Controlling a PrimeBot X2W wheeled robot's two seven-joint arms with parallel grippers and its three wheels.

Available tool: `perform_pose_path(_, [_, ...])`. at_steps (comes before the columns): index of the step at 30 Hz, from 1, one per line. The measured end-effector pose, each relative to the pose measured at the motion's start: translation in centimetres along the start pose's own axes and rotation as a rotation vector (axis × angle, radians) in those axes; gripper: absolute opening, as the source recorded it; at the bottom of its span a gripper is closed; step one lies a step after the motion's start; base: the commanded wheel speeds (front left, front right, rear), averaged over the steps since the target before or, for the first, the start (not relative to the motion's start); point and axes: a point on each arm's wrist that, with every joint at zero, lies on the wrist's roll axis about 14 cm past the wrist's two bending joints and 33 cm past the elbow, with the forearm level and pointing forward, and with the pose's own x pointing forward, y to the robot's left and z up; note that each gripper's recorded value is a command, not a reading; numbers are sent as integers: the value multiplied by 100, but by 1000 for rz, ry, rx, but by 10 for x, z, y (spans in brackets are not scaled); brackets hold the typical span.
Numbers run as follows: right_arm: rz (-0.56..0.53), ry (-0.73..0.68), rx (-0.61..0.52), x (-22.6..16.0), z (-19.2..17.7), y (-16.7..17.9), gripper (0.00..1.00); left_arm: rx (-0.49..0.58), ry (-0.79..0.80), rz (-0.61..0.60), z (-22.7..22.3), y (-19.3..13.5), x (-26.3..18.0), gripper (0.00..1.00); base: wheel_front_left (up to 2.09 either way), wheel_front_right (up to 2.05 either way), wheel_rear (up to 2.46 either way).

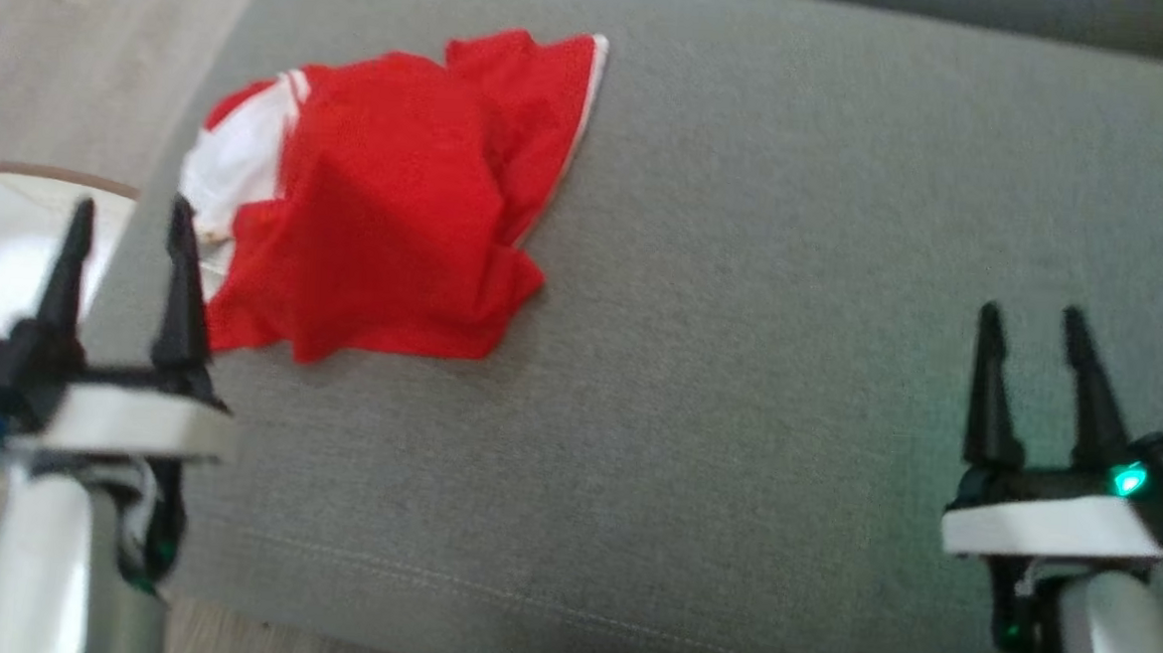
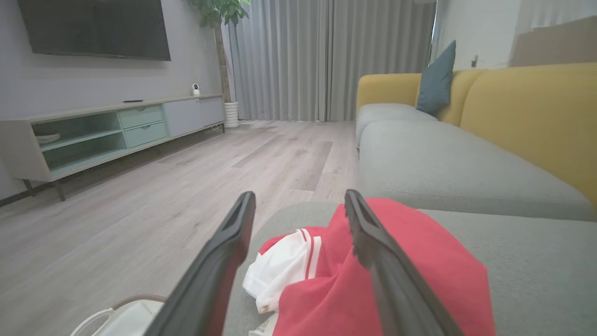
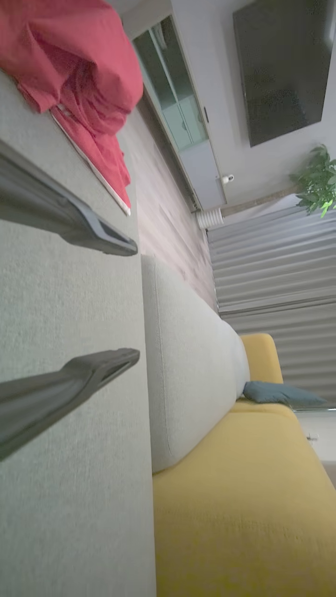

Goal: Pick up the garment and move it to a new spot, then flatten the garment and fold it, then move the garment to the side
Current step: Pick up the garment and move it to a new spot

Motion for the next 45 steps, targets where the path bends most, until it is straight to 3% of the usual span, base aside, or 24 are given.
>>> perform_pose_path(8, [-139,-15,-20,13,-5,-56,100,42,66,-113,-34,-12,77,100,0,0,0])
perform_pose_path(15, [-195,33,-19,13,-29,-80,100,134,359,-241,-103,-28,115,100,0,0,0])
perform_pose_path(19, [-203,32,-20,18,-32,-85,100,133,502,-338,-130,-53,123,100,0,0,0])
perform_pose_path(28, [-224,59,-23,14,-43,-94,100,182,733,-435,-165,-58,121,100,0,0,0])
perform_pose_path(34, [-230,64,-25,12,-44,-96,100,191,801,-459,-177,-60,115,100,0,0,0])
perform_pose_path(35, [-230,64,-26,12,-44,-96,100,197,813,-465,-180,-61,113,77,0,0,0])
perform_pose_path(36, [-230,64,-26,12,-44,-96,100,197,823,-470,-181,-62,112,8,0,0,0])
perform_pose_path(37, [-230,64,-26,12,-44,-96,100,195,827,-473,-183,-63,110,0,0,0,0])
perform_pose_path(42, [-224,53,-27,12,-38,-93,100,173,728,-444,-168,-58,124,0,0,0,0])
perform_pose_path(45, [-211,34,-25,11,-29,-87,100,176,578,-425,-135,-56,143,0,0,0,0])
